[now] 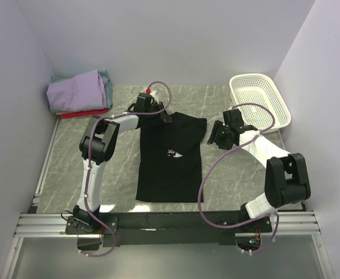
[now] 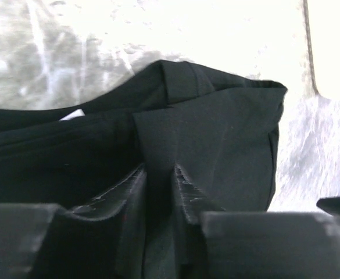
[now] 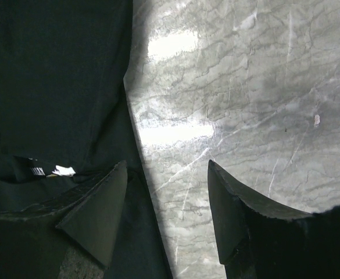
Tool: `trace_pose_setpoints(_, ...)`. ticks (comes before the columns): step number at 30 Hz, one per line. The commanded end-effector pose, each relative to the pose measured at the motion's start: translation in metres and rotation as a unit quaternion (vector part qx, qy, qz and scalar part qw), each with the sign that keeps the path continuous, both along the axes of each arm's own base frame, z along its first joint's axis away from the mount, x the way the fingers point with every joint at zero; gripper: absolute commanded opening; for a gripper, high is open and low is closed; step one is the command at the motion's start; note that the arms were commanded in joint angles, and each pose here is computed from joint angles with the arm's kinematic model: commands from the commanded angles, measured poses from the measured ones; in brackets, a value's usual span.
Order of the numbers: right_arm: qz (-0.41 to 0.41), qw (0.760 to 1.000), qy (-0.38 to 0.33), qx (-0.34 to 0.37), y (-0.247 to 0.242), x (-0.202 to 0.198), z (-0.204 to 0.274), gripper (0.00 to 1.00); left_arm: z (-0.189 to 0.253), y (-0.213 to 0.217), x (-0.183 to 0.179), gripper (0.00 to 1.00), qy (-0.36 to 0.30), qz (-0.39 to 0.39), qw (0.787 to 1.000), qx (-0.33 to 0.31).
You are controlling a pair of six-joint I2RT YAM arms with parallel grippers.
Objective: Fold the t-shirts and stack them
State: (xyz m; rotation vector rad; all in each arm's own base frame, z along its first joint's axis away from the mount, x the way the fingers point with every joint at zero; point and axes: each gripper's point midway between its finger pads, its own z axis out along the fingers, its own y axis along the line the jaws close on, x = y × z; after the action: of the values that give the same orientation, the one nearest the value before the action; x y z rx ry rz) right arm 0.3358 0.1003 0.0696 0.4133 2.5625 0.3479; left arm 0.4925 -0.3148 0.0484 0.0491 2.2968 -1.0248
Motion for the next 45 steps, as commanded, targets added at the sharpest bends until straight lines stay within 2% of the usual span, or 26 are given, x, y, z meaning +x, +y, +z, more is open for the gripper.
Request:
trace_pose_setpoints(1,0.001,1.0,-0.019,0.002,-0.002,0.009,0.004,0.64,0.023,-0.016,0.007,0.19,-0.03,-0.025,0.999,-0.029)
trace_pose_setpoints(6,0.0,1.0,-0.017,0.0,-0.003,0.008,0.003,0.64,0.029,-0.01,0.008,0.01,-0.038,-0.013,0.999,-0.015)
trace_pose_setpoints(15,-0.009,1.0,-0.019,-0.008,-0.008,0.007,0.003,0.65,0.058,0.021,0.011,0.01,-0.079,0.049,0.996,0.006)
trace_pose_setpoints(25,-0.009,1.0,-0.012,-0.008,-0.007,0.008,-0.002,0.65,0.08,0.039,0.007,0.01,-0.107,0.077,0.991,0.006)
trace_pose_setpoints(33,-0.011,1.0,-0.007,-0.013,-0.009,0.007,-0.004,0.65,0.058,0.042,0.002,0.01,-0.071,0.076,0.994,0.018)
trace_pose_setpoints(45,-0.012,1.0,-0.003,-0.018,-0.01,0.01,-0.006,0.65,0.027,0.065,-0.015,0.01,-0.026,0.121,0.991,0.054)
